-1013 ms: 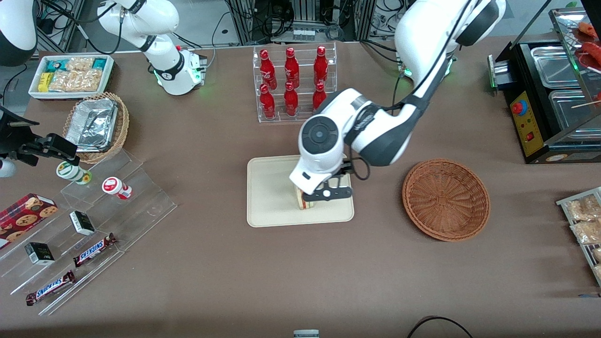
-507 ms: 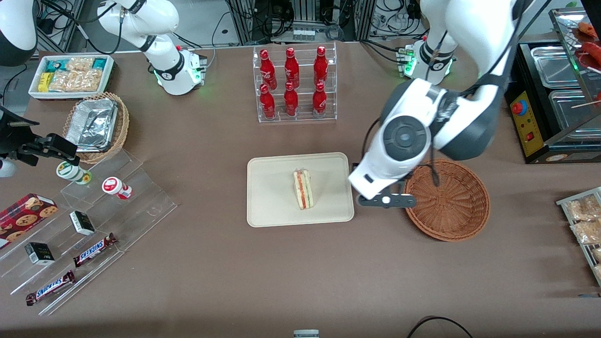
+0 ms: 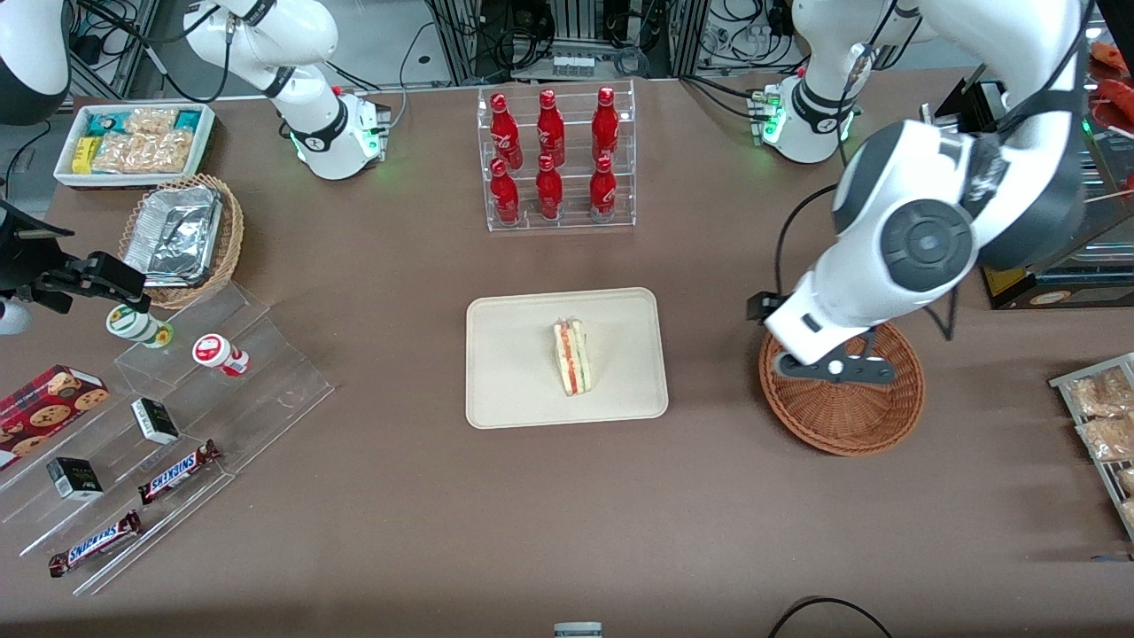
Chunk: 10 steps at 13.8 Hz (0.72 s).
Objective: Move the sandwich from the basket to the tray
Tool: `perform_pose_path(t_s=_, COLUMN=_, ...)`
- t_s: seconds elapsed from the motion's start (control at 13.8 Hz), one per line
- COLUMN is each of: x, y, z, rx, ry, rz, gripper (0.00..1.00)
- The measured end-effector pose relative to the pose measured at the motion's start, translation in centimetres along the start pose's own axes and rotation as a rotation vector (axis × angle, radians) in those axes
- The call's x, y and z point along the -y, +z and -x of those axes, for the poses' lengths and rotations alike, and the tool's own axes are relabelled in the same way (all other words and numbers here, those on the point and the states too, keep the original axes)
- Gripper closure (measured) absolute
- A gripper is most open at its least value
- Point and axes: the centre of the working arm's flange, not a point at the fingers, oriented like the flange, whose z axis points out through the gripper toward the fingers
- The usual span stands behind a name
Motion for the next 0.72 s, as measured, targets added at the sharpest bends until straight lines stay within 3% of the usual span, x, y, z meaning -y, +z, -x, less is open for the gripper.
perform_pose_path(t_s=0.36, x=5.7, y=-2.5, z=4.8, rx=0.005, ry=0.061, rz=-0.01, gripper=0.0)
perform_pose_path(t_s=0.72, x=11.1, y=-5.7, z=9.4, rx=0.038, ry=0.046, rz=-0.006, gripper=0.0)
